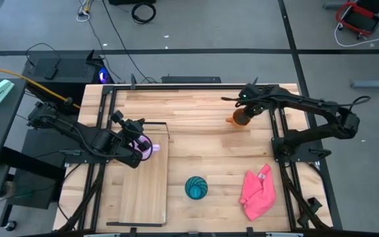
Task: Stack small to large cups/mugs on shelf
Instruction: Put the orange mug on the shelf
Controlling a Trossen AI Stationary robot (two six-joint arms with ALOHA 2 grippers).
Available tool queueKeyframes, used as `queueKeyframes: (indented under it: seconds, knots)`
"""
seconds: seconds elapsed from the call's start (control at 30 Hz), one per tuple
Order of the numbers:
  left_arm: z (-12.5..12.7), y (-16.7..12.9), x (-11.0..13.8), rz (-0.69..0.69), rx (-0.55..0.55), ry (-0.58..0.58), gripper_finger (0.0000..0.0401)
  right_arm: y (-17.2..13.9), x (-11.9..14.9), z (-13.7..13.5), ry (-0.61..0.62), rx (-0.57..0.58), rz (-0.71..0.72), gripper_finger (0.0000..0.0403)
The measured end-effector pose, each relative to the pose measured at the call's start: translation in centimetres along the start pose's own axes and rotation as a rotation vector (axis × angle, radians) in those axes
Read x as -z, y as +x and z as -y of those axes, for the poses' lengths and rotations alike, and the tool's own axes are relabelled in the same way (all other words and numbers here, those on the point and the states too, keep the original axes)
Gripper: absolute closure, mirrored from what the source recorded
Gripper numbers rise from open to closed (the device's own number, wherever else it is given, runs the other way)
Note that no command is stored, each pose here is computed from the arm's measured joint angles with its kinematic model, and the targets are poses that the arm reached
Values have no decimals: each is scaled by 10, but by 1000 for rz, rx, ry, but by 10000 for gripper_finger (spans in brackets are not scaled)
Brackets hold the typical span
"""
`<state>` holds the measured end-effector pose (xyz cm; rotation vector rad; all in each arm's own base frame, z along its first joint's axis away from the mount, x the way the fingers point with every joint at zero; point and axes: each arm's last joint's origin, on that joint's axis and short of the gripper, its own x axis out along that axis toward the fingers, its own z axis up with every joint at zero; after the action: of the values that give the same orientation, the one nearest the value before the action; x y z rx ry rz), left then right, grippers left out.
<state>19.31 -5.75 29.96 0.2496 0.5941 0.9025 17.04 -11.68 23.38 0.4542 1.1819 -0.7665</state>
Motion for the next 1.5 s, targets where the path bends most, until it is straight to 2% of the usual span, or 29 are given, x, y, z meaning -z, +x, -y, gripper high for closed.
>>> queueKeyframes:
  seconds: [0.33,0.53,0.7,0.9,1.23,1.5]
  knots:
    - [0,0,0,0,0,1,388,-49,-26,-29,-217,-86,178,387]
    - [0,0,0,0,0,1,376,-65,-50,-44,-322,-117,168,387]
    - [0,0,0,0,0,2,376,-48,-70,-69,-426,-154,111,387]
    - [0,0,0,0,0,3,386,-19,-83,-111,-567,-216,20,387]
    - [0,0,0,0,0,2,377,4,-82,-178,-827,-254,-2,387]
    - [0,0,0,0,0,1,387,13,-84,-202,-902,-307,11,387]
